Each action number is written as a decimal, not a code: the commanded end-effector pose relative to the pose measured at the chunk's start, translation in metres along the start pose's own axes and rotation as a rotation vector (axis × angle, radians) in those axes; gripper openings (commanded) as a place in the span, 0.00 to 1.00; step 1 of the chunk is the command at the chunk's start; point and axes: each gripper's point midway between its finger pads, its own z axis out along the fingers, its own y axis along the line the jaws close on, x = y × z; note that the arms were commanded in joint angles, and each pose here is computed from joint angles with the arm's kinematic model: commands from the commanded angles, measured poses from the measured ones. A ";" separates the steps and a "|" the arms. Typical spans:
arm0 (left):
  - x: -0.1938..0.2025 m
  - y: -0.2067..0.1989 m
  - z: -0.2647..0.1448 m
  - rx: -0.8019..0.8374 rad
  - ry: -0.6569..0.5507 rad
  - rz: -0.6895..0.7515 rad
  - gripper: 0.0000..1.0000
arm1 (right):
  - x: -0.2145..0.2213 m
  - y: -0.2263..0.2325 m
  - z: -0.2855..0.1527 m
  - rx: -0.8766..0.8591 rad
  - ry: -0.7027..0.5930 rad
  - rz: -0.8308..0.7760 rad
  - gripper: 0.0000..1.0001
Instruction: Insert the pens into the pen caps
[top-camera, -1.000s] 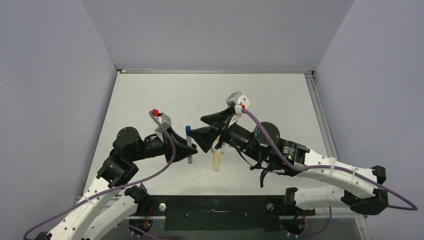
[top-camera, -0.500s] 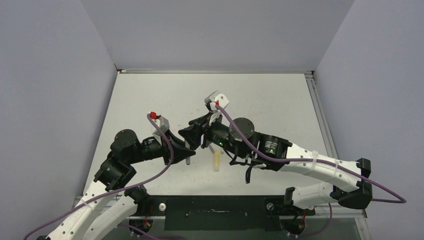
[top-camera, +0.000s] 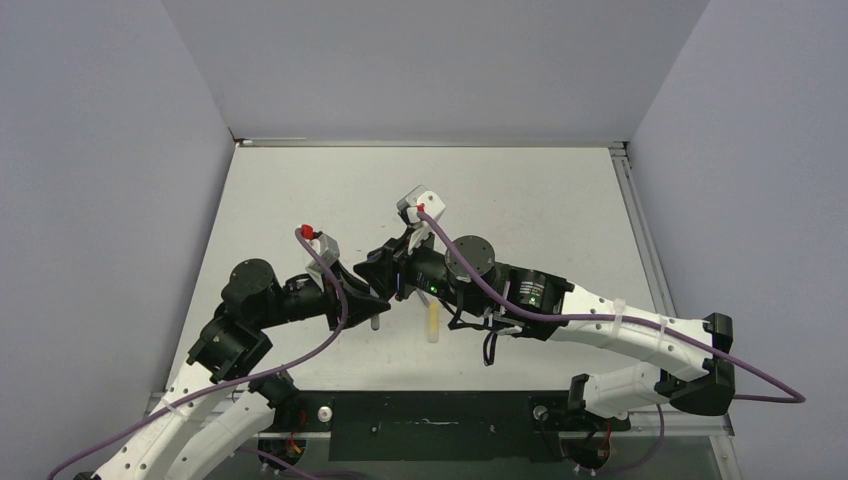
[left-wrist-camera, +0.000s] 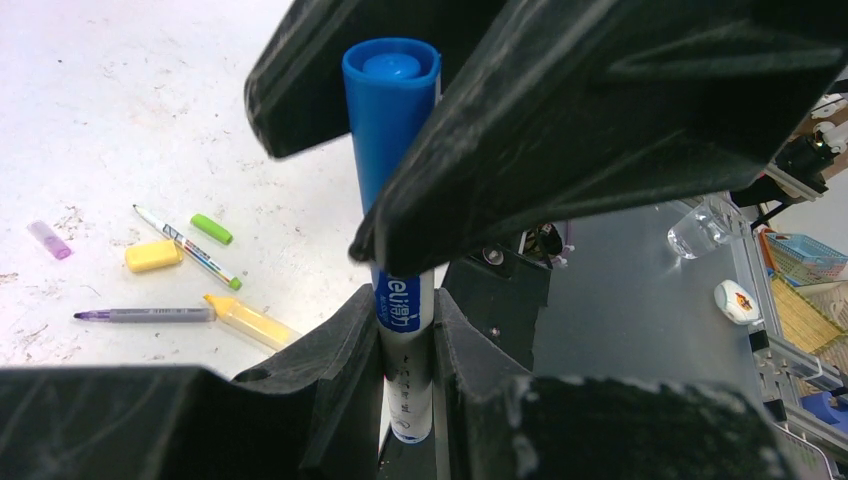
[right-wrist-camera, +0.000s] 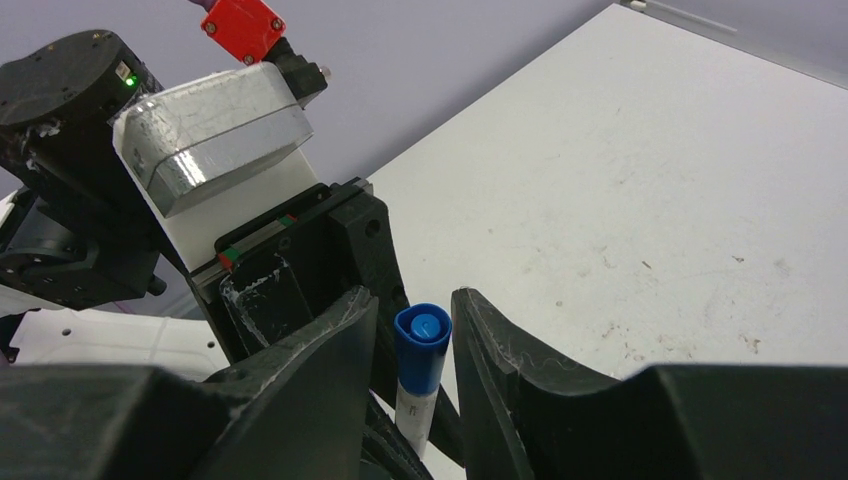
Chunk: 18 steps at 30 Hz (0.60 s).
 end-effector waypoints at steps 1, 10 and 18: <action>-0.014 -0.002 -0.001 -0.002 -0.032 0.038 0.00 | -0.017 0.013 -0.001 -0.042 -0.031 0.024 0.33; -0.017 -0.003 -0.001 -0.005 -0.036 0.035 0.00 | -0.010 0.014 -0.001 -0.054 -0.014 0.022 0.05; -0.027 -0.004 -0.001 -0.016 -0.061 0.042 0.00 | 0.009 0.013 -0.009 -0.075 0.020 0.020 0.05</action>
